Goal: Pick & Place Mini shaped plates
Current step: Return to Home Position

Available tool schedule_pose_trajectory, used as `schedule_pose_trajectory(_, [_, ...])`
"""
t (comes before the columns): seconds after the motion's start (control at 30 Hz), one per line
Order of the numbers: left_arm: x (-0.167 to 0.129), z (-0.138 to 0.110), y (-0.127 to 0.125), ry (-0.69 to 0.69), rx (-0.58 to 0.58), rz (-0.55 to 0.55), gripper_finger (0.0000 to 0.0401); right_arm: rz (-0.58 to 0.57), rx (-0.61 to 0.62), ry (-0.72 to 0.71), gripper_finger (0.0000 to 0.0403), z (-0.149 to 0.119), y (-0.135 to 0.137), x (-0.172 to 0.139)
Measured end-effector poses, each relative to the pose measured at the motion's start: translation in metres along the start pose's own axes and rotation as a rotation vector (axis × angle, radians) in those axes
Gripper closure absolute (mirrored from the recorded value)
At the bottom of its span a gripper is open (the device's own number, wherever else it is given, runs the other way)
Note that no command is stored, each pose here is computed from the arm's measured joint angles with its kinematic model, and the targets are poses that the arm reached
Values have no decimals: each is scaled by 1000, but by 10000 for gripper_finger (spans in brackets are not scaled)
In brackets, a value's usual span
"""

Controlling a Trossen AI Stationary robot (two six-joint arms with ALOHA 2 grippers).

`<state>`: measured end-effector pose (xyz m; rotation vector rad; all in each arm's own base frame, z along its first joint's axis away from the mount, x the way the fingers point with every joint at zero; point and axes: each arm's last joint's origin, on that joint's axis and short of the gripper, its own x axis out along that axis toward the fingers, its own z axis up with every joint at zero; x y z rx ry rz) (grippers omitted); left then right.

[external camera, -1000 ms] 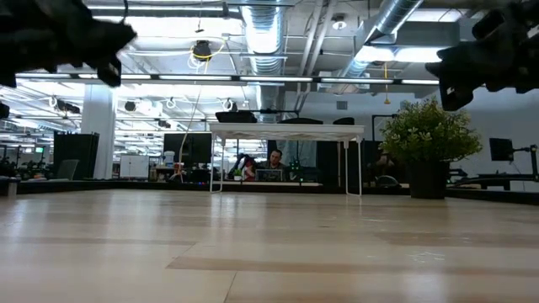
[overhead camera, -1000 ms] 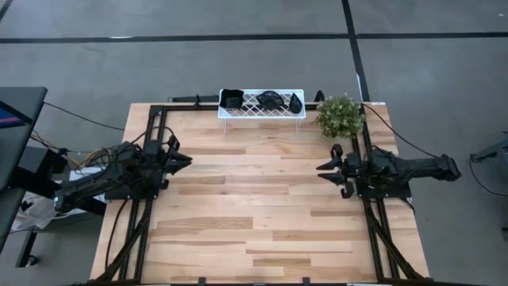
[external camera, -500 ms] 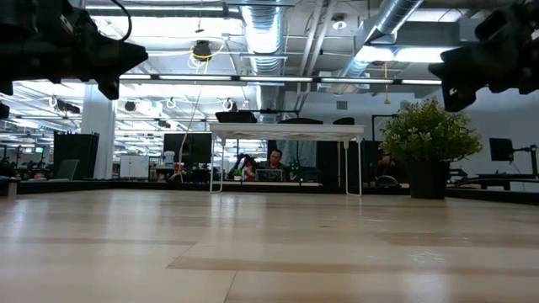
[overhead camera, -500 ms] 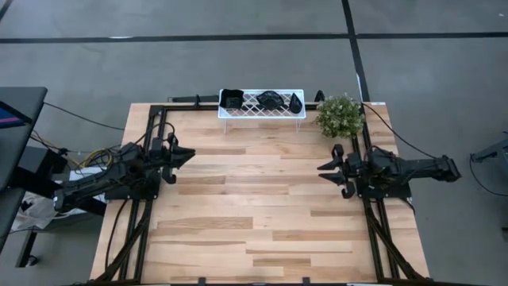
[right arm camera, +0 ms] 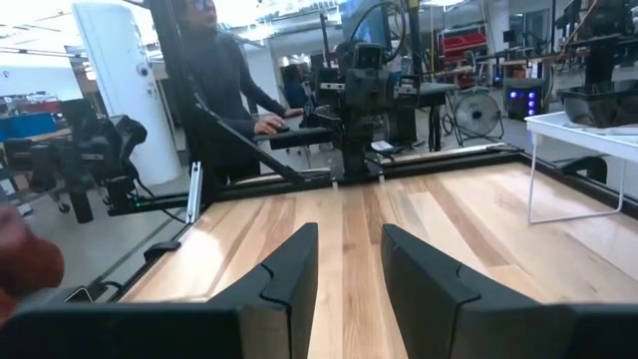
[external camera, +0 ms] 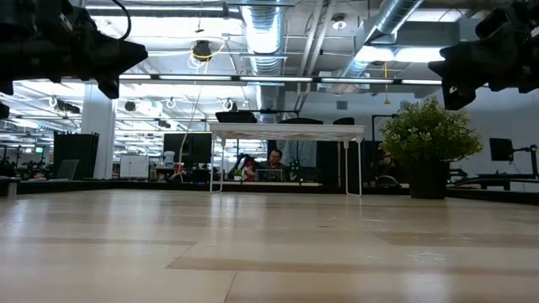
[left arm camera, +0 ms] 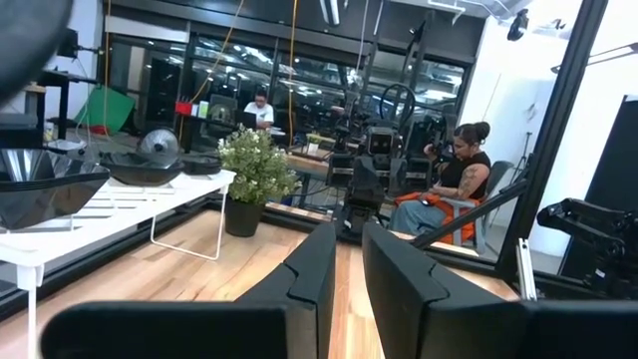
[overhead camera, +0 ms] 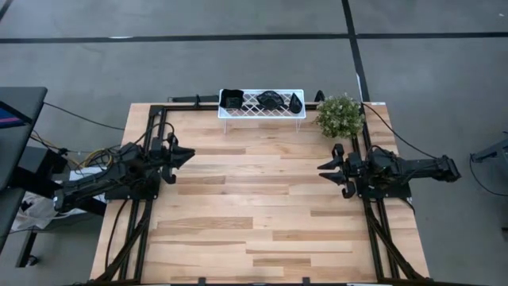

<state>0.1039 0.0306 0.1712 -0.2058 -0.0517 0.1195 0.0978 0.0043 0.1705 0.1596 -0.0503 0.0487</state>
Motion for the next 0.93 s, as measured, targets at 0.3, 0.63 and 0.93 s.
schedule_pose_trajectory(0.3, [0, 1, 0, -8, 1, -2, 344, -1, 0, 0, 294, 0, 0, 0])
schedule_pose_trajectory(0.63, [0, 1, 0, -14, 3, -3, 344, -1, 0, 1, 294, 0, 0, 0])
schedule_pose_trajectory(0.93, [0, 2, 0, -21, 5, -5, 344, -1, 0, 1, 294, 0, 0, 0])
